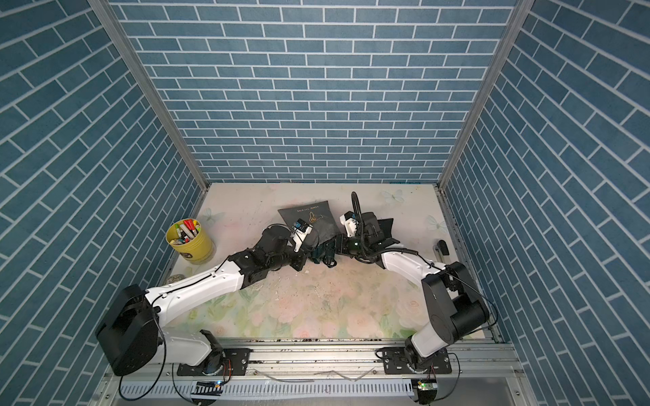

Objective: Pack away hair dryers
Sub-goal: Place the hair dryer in the drawstring bag.

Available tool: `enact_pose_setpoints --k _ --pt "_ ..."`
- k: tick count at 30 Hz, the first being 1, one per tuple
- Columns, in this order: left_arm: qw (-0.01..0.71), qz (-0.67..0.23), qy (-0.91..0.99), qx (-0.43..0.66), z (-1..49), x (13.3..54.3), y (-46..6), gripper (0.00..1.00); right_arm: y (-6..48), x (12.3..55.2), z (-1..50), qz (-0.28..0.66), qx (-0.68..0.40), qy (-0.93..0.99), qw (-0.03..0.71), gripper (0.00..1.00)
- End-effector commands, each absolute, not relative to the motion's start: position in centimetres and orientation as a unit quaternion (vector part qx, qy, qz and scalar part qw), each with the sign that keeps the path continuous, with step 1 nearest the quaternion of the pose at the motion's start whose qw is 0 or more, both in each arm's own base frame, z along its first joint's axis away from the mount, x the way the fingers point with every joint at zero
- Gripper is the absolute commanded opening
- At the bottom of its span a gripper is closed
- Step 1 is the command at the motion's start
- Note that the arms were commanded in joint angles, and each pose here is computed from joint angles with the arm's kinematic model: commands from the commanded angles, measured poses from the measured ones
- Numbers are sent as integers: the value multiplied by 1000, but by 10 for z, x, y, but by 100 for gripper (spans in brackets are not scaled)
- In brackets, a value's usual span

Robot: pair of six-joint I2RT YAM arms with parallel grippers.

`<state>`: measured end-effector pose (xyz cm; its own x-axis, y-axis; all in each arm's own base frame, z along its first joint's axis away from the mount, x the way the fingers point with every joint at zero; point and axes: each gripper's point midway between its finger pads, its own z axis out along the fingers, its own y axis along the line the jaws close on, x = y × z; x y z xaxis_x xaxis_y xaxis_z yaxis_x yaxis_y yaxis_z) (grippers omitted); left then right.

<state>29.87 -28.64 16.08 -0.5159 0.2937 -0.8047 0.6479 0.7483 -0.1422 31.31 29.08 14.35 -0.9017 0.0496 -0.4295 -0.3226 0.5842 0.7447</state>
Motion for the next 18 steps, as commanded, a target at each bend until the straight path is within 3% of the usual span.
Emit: enact_pose_setpoints --k 1,18 --pt "402 -230 841 280 162 291 -287 0 302 328 183 502 -79 824 249 0" --pt "384 -281 836 275 159 282 -303 0 302 360 186 523 -3 807 273 0"
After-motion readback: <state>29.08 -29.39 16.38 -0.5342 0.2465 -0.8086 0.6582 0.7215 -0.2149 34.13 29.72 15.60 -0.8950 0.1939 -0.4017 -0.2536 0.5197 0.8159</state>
